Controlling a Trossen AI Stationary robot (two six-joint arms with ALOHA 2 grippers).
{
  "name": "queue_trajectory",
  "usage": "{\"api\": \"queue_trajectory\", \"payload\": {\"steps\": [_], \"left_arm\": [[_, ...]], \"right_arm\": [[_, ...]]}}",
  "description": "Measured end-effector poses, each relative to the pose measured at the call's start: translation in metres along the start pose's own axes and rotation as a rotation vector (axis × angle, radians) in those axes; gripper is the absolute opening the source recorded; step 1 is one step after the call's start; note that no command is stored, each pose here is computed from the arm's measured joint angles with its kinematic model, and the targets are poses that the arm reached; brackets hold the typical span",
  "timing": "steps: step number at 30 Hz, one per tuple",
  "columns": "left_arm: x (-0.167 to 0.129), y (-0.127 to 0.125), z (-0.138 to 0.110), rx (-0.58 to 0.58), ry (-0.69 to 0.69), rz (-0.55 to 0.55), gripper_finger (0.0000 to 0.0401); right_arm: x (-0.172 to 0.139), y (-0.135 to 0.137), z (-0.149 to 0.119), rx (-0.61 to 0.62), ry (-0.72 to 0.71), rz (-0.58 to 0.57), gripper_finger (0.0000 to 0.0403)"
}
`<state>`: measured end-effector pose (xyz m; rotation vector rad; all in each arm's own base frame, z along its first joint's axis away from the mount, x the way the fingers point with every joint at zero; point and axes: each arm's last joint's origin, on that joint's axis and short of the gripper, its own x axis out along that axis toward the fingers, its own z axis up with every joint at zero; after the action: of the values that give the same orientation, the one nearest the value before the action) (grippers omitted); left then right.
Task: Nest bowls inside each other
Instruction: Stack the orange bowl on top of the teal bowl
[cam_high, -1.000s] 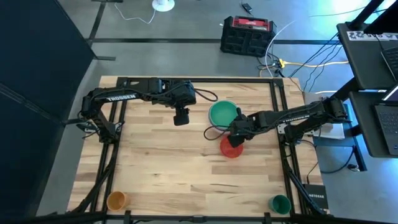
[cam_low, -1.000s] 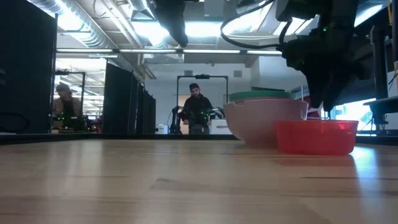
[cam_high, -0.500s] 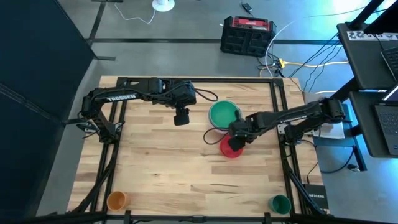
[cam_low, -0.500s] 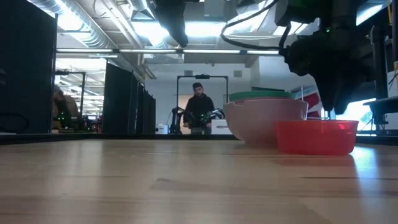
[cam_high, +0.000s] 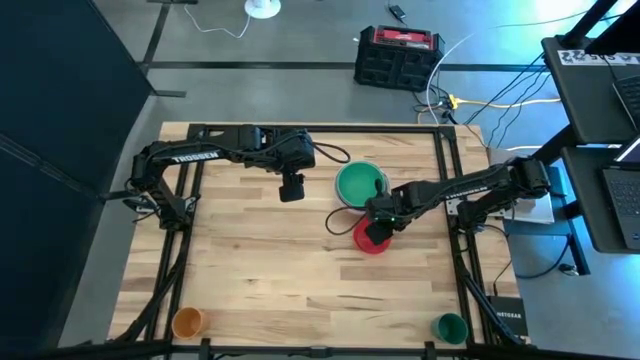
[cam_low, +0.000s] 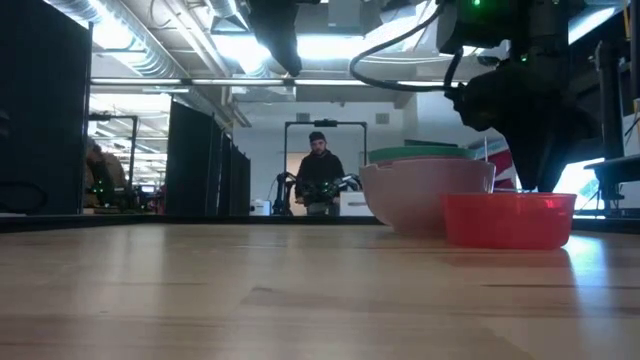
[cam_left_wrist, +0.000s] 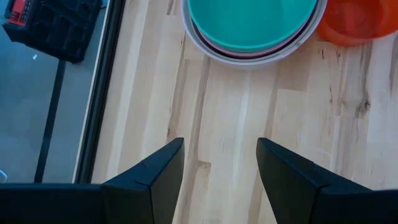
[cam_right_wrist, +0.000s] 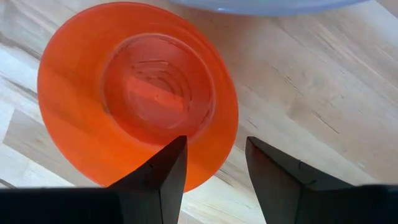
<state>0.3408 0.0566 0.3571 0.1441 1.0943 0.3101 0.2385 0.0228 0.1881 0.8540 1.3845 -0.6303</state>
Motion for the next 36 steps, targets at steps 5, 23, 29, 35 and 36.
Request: {"api": "queue_trajectory", "payload": {"steps": [5, 23, 29, 35, 36], "left_arm": [[0.0, 0.0, 0.0, -0.002, 0.0, 0.0, 0.0185], [0.0, 0.0, 0.0, -0.007, 0.0, 0.0, 0.0185], [0.0, 0.0, 0.0, -0.007, -0.001, 0.0, 0.0185], [0.0, 0.0, 0.0, -0.01, -0.003, 0.001, 0.0185], [0.0, 0.0, 0.0, -0.011, -0.003, 0.001, 0.0185]], "right_arm": [[0.003, -0.001, -0.001, -0.001, 0.006, 0.006, 0.0149], [0.02, -0.009, -0.008, 0.003, 0.04, 0.001, 0.0149], [0.02, -0.007, -0.006, -0.015, 0.015, 0.018, 0.0145], [0.02, -0.006, -0.006, -0.029, 0.013, 0.028, 0.0099], [0.02, -0.005, -0.005, -0.031, 0.012, 0.03, 0.0092]]}}
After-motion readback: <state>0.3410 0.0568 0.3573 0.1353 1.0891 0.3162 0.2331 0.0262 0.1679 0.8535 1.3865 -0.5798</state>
